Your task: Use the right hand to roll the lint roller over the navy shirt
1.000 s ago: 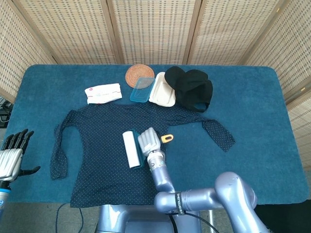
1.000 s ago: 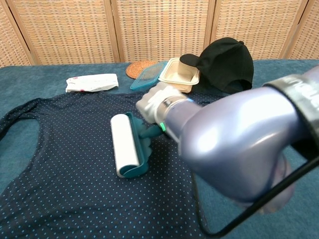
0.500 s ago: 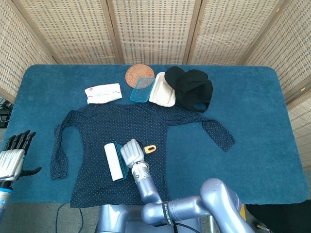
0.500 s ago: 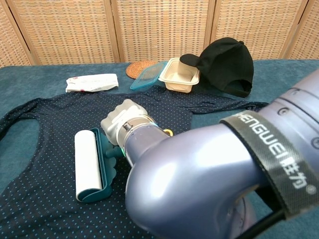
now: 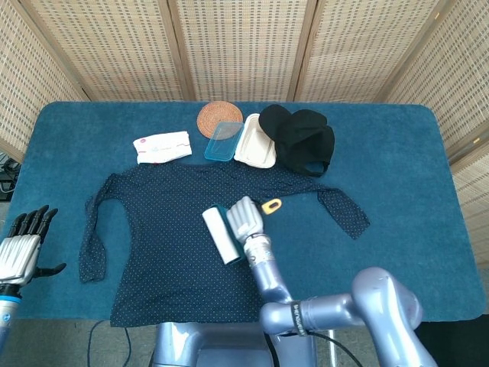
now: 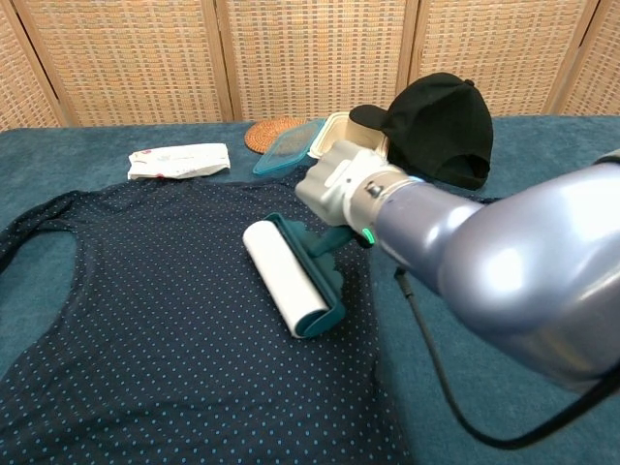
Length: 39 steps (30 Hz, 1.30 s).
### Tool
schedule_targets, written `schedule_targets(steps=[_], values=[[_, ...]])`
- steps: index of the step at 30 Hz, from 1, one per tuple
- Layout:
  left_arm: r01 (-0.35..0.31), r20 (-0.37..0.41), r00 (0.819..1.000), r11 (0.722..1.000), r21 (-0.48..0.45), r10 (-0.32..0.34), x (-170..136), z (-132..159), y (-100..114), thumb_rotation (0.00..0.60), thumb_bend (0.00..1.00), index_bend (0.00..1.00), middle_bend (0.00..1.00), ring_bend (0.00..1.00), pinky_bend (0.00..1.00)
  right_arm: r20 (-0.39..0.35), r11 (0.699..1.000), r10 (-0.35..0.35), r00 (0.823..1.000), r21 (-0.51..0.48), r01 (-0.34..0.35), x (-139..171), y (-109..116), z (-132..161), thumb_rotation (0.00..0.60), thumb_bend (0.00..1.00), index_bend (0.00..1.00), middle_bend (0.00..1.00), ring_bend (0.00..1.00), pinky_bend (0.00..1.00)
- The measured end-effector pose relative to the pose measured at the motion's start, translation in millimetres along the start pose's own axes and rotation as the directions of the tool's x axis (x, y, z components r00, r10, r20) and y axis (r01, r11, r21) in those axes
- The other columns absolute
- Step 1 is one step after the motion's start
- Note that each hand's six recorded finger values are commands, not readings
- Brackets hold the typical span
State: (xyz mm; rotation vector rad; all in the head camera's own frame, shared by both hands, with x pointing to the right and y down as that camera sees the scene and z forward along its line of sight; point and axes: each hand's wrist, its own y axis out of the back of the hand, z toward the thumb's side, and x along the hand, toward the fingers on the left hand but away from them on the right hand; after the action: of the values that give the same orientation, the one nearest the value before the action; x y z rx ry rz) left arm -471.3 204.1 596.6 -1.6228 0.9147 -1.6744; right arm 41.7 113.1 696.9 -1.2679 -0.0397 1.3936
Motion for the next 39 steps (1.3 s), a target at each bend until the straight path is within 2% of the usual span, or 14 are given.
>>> schedule_targets(steps=[5,8,16,29,34,39], values=[[0.004,0.003,1.000,1.000,0.007,-0.004,0.3,2.2,-1.8,0.600,0.00,0.00,0.00,0.00,0.00,0.006,0.999,-0.003,1.000,0.050,0.003,4.6,-15.3,-19.4,0.600,0.93,0.76,1.00,1.00,1.00],[0.003,0.004,1.000,1.000,0.008,-0.003,0.2,2.8,-2.0,0.600,0.00,0.00,0.00,0.00,0.00,-0.009,0.998,-0.015,1.000,0.057,0.015,7.2,-15.9,-18.1,0.600,0.93,0.76,1.00,1.00,1.00],[0.002,-0.002,1.000,1.000,0.009,-0.002,0.2,1.5,-2.1,0.600,0.00,0.00,0.00,0.00,0.00,-0.073,0.998,-0.043,0.996,0.039,0.046,15.1,-3.1,12.7,0.600,0.93,0.76,1.00,1.00,1.00],[0.006,-0.007,1.000,1.000,0.014,-0.006,0.3,0.5,-3.9,0.600,0.00,0.00,0.00,0.00,0.00,-0.191,0.996,-0.083,0.978,0.016,0.088,34.8,31.1,89.1,0.600,0.93,0.76,1.00,1.00,1.00],[0.004,-0.009,1.000,1.000,0.012,-0.004,0.1,-0.4,-3.2,0.600,0.00,0.00,0.00,0.00,0.00,-0.190,0.995,-0.095,0.977,0.019,0.100,34.7,36.2,93.4,0.600,0.93,0.76,1.00,1.00,1.00],[0.004,-0.009,1.000,1.000,0.009,-0.004,0.0,-1.1,-2.9,0.600,0.00,0.00,0.00,0.00,0.00,-0.145,0.994,-0.086,0.986,0.053,0.094,26.0,27.2,76.9,0.600,0.93,0.76,1.00,1.00,1.00]])
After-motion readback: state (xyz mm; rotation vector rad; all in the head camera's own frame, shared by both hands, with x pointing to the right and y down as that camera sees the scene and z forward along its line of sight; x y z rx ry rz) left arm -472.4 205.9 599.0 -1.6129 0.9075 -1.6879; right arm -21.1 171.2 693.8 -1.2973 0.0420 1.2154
